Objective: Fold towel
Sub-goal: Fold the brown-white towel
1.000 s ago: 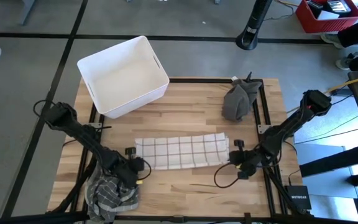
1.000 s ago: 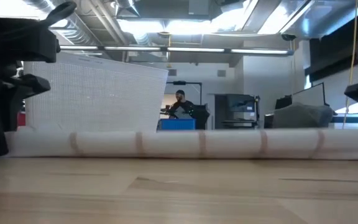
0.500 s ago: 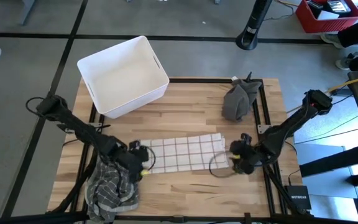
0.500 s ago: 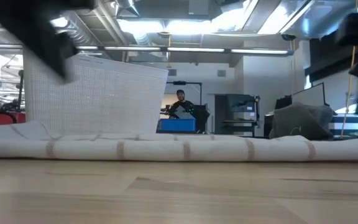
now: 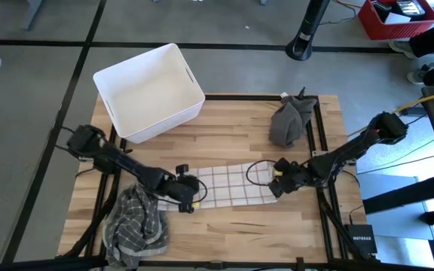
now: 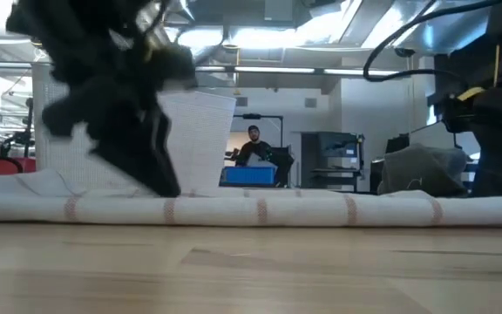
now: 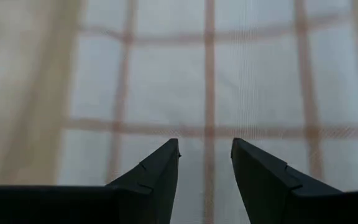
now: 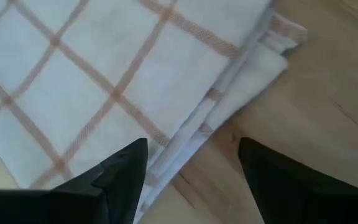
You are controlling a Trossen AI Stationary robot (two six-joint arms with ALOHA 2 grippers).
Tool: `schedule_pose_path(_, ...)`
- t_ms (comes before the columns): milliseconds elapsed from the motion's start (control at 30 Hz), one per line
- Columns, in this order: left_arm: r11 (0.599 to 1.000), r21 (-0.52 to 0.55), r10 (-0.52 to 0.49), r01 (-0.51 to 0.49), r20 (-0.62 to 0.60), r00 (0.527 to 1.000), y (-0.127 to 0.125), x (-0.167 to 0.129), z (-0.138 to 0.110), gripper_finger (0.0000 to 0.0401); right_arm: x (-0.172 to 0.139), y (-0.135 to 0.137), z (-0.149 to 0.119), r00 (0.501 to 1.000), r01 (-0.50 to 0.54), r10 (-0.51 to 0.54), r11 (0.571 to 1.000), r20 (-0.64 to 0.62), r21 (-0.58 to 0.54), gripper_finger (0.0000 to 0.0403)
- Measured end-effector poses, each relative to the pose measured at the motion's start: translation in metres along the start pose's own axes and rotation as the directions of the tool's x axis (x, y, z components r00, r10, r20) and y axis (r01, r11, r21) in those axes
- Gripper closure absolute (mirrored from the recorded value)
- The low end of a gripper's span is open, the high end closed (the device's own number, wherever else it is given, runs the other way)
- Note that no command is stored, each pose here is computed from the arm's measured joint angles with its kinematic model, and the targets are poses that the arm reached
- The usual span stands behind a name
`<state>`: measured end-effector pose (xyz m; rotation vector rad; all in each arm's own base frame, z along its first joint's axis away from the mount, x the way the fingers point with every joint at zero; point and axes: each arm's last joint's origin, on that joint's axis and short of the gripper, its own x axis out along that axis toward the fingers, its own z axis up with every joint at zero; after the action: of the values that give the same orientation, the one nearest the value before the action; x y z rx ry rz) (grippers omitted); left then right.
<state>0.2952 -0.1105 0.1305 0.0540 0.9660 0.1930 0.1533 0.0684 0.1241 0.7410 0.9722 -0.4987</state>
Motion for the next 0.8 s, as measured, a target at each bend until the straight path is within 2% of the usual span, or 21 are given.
schedule_pose_path(133, 0.999, 0.038, 0.009, -0.007, -0.048, 0.999, -0.005, 0.015, -0.008, 0.0260, 0.005, -0.001, -0.001, 0.997, -0.066, 0.064, 0.996, 0.031, 0.062, 0.0144)
schedule_pose_path(300, 0.990, 0.137, 0.047, -0.038, -0.065, 0.997, -0.002, 0.009, -0.010, 0.0260, 0.005, 0.004, -0.003, 0.992, -0.127, 0.126, 0.986, 0.014, 0.105, 0.0144)
schedule_pose_path(400, 0.967, 0.236, 0.102, -0.096, -0.014, 0.995, 0.003, -0.001, 0.000, 0.0260, 0.003, 0.006, -0.004, 0.989, -0.146, 0.147, 0.984, -0.010, 0.099, 0.0144)
schedule_pose_path(467, 0.954, 0.264, 0.133, -0.140, 0.046, 0.990, 0.008, -0.012, 0.013, 0.0260, 0.001, 0.005, -0.004, 0.988, -0.146, 0.150, 0.984, -0.028, 0.101, 0.0144)
schedule_pose_path(567, 0.970, 0.190, 0.121, -0.151, 0.159, 0.980, 0.017, -0.025, 0.037, 0.0260, -0.005, 0.003, -0.004, 0.985, -0.159, 0.164, 0.982, -0.045, 0.105, 0.0144)
schedule_pose_path(700, 0.994, 0.110, -0.033, 0.009, 0.224, 0.974, 0.027, -0.016, 0.054, 0.0260, -0.014, -0.003, -0.003, 0.985, -0.156, 0.163, 0.980, -0.051, 0.124, 0.0144)
schedule_pose_path(800, 0.996, 0.036, -0.088, 0.081, 0.320, 0.943, 0.036, 0.001, 0.068, 0.0260, -0.017, -0.009, -0.002, 0.994, -0.105, 0.109, 0.982, -0.019, 0.156, 0.0144)
